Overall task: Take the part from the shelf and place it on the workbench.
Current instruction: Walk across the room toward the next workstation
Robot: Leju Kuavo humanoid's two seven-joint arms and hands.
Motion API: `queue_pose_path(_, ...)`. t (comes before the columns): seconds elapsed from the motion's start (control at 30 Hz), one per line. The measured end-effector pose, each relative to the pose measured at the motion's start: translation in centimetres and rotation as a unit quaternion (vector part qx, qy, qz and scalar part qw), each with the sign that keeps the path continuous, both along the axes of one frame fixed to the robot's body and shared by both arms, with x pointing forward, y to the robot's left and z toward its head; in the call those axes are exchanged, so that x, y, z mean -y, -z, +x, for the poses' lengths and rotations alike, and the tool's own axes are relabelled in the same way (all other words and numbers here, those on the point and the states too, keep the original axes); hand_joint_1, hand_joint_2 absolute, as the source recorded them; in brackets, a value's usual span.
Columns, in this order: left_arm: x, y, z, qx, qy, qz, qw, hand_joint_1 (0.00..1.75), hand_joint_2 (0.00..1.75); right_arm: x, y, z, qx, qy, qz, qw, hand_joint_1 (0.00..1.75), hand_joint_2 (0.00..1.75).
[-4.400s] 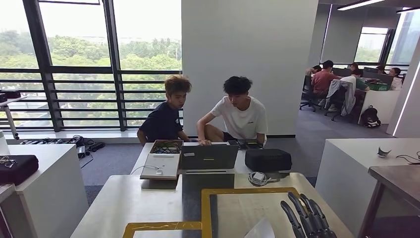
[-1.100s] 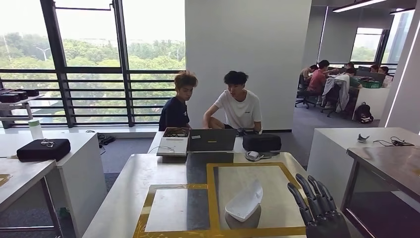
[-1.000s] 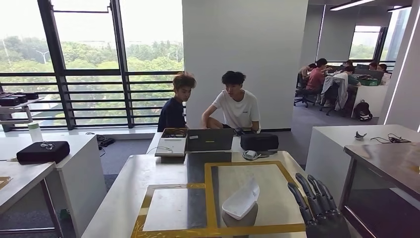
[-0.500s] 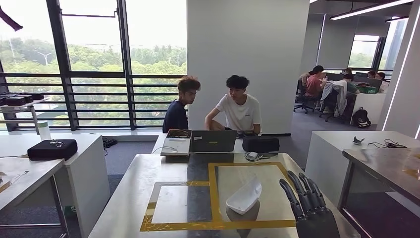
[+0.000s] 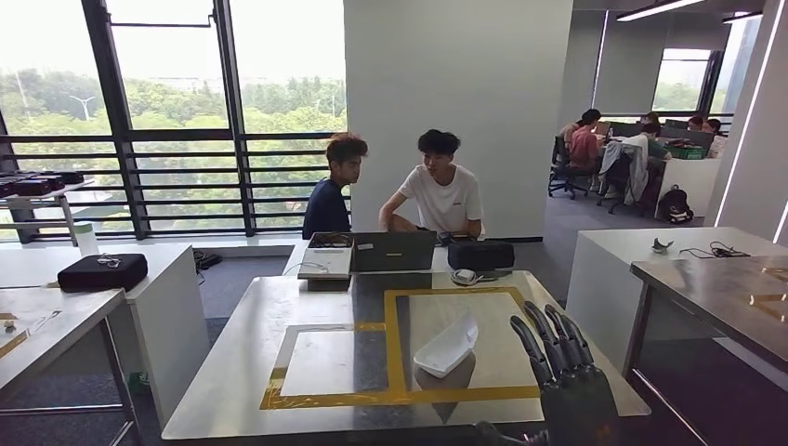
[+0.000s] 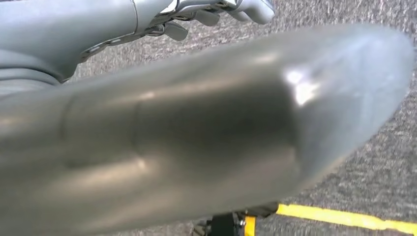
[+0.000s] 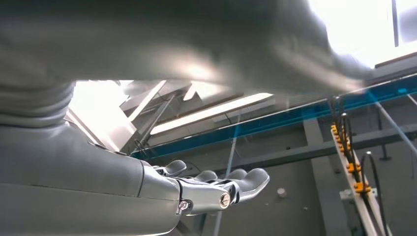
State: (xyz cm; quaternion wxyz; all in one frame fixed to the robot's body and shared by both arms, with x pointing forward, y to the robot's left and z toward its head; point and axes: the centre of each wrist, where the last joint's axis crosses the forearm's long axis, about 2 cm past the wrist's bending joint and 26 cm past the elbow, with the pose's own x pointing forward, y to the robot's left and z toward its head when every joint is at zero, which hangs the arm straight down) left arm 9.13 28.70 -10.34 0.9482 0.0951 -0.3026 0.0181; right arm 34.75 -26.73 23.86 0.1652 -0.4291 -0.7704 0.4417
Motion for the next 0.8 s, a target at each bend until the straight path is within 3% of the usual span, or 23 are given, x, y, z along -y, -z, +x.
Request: queue_pose_path(0.8, -0.25, 0.05, -0.23, 0.001, -0.005, 0.001, 1.000, 0.00, 0.00, -0.66, 0.54, 0.91, -0.016, 0.008, -0.006, 1.000, 0.00, 1.75)
